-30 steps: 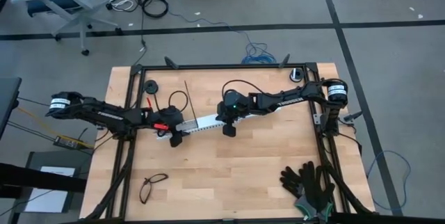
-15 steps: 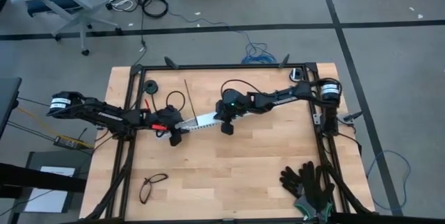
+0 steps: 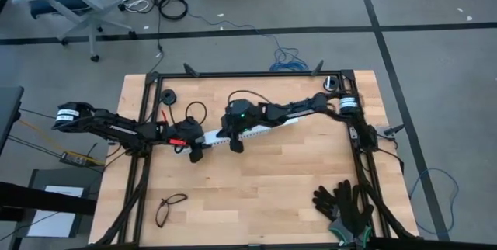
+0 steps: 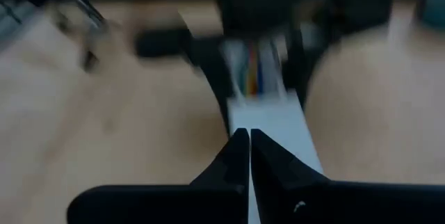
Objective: Ziptie cables
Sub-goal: Close the white cable duct using the cover
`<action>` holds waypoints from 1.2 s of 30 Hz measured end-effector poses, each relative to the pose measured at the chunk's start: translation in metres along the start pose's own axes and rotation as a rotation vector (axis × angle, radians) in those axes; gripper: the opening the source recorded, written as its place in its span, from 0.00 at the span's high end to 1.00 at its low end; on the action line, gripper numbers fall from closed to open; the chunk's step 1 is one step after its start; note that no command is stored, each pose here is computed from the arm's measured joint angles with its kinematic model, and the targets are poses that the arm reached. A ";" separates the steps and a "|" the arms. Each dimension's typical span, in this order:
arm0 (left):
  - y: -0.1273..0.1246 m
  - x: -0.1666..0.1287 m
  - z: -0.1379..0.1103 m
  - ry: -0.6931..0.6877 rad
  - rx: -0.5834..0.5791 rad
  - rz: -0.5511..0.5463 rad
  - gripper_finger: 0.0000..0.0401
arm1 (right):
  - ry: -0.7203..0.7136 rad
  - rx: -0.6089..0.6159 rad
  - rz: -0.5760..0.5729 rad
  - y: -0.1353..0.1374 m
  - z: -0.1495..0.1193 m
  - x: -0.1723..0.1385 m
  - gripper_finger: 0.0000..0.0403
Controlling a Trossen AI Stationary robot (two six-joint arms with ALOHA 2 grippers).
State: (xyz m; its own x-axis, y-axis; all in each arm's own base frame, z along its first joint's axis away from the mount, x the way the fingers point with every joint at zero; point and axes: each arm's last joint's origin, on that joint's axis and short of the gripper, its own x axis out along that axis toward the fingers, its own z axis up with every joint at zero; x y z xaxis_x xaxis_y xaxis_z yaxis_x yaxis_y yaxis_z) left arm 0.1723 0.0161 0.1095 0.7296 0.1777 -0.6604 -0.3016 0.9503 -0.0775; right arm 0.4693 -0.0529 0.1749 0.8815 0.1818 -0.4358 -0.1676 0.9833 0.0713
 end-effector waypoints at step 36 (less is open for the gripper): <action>-0.007 -0.035 -0.001 0.000 -0.016 -0.036 0.39 | 0.076 -0.039 -0.087 0.025 0.027 -0.046 1.00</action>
State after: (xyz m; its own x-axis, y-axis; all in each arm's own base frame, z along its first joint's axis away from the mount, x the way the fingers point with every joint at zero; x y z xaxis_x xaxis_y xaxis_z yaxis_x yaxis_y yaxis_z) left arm 0.1483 0.0030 0.1328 0.7403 0.1436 -0.6567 -0.2849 0.9519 -0.1130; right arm 0.4364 -0.0368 0.2209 0.8578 0.0930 -0.5055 -0.1101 0.9939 -0.0040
